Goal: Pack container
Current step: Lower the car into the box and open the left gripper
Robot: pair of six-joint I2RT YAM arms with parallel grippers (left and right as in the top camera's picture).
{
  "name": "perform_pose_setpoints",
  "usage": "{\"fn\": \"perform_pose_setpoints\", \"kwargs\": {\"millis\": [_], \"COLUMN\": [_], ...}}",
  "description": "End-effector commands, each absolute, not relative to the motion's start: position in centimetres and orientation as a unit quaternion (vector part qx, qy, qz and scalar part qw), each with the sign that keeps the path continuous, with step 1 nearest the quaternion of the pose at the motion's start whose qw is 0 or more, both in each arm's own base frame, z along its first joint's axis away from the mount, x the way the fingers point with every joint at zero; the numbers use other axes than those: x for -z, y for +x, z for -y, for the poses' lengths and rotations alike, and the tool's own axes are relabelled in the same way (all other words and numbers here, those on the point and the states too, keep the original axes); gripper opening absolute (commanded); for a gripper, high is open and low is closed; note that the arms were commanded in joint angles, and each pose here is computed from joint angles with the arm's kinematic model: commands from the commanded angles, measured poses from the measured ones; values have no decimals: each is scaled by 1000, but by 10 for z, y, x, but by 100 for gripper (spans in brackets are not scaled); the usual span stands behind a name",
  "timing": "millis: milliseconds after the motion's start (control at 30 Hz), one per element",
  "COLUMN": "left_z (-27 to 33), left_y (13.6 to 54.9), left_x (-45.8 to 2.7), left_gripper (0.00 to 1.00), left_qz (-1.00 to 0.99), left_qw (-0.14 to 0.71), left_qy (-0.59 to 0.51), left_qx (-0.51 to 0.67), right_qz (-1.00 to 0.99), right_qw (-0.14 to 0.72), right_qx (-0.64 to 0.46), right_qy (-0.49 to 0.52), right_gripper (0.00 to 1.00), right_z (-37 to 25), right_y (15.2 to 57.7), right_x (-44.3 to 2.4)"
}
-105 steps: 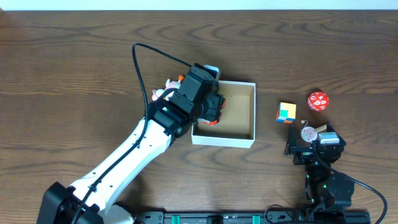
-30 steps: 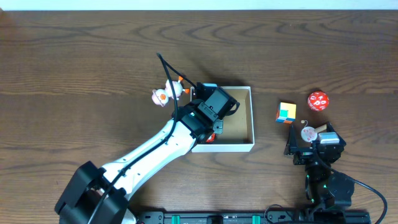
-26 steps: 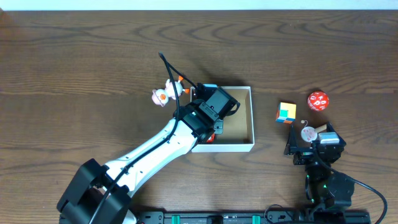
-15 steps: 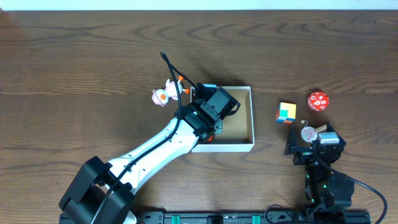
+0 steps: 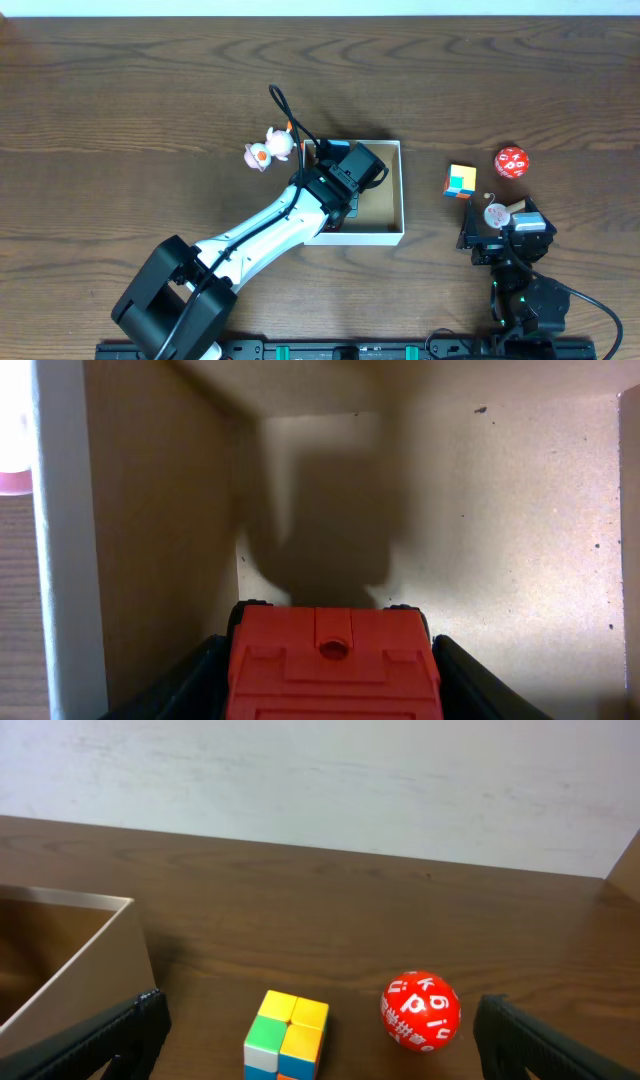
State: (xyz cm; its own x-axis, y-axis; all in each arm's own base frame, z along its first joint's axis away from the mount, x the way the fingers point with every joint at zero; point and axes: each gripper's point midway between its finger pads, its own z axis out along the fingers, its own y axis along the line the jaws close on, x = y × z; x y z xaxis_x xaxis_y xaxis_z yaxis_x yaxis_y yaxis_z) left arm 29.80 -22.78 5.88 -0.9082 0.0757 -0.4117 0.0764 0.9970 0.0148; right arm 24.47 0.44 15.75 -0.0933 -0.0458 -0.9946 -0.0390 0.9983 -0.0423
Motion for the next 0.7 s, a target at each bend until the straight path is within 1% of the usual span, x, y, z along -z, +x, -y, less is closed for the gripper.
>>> {"fn": "perform_pose_setpoints", "kwargs": {"millis": [0, 67, 167, 200, 233, 267, 433, 667], "left_z": [230, 230, 230, 231, 233, 233, 234, 240], "left_y": [309, 309, 310, 311, 312, 313, 313, 320], "left_x": [-69, -69, -69, -70, -71, -71, -71, -76], "left_gripper": [44, 51, 55, 59, 65, 68, 73, 74], "left_qz": [-972, -972, -971, -971, -970, -969, -969, -964], "left_qw": [232, 232, 234, 236, 239, 241, 241, 257], "left_qy": [36, 36, 40, 47, 53, 56, 56, 72], "left_qx": [-2, -2, 0, 0, 0, 1, 2, 10], "right_qz": [-740, -740, -740, -740, -740, -740, -740, -740], "right_qw": [672, 672, 672, 672, 672, 672, 672, 672], "right_qx": [2, 2, 2, 2, 2, 2, 2, 2], "right_qy": [-36, -36, -36, -36, -36, -36, -36, -36], "right_gripper": [99, 99, 99, 99, 99, 99, 99, 99], "right_z": [-7, -7, -7, -7, -7, -7, -7, -7], "right_y": [245, 245, 245, 245, 245, 245, 245, 245], "right_x": [-156, -156, -156, -156, -156, -156, -156, -156]}}
